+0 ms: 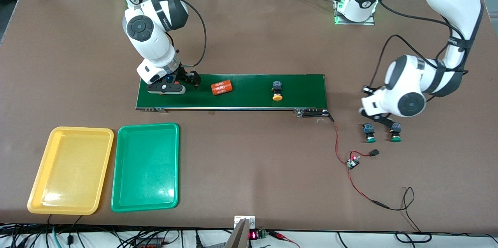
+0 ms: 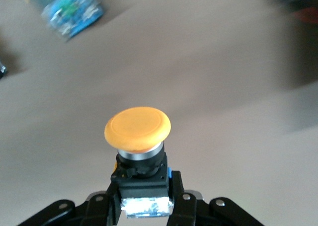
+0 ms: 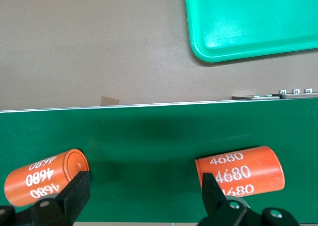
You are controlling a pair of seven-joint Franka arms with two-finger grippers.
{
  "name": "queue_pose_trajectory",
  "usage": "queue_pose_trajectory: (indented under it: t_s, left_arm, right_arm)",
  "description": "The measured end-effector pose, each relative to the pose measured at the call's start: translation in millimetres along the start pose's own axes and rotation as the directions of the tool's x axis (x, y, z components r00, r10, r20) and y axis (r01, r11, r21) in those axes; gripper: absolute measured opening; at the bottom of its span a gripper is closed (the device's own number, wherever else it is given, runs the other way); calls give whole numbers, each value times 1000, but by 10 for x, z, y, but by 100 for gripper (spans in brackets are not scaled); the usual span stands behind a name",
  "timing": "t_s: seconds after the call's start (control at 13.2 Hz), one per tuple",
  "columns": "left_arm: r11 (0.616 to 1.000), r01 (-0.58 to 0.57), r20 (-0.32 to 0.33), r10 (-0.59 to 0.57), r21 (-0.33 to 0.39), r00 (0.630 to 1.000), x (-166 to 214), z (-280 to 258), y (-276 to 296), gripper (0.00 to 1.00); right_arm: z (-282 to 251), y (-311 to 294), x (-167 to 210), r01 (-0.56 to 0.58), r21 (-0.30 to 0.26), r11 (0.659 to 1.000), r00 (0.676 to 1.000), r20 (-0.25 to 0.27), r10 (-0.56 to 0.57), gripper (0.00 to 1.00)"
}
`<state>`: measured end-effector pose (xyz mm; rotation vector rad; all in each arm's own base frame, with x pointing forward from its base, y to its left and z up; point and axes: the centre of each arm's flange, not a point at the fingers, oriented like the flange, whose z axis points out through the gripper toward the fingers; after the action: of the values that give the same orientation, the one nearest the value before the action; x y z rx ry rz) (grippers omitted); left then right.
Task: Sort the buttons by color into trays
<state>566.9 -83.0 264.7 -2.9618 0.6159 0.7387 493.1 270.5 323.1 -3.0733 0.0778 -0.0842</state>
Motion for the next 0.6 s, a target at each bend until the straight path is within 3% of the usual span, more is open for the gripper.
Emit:
queue_pose_trajectory:
  t_s: [0.3, 0.6]
  left_arm:
    - [984, -2, -48, -7, -177, 999, 88, -365, 705, 41]
    - [975, 82, -34, -91, -207, 995, 189, -262, 1347, 41]
  right_arm:
    - [-1, 1, 2, 1, 0, 1000, 1000, -1, -1, 100]
    - [-2, 5, 5, 0, 0, 1000, 1000, -1, 0, 100]
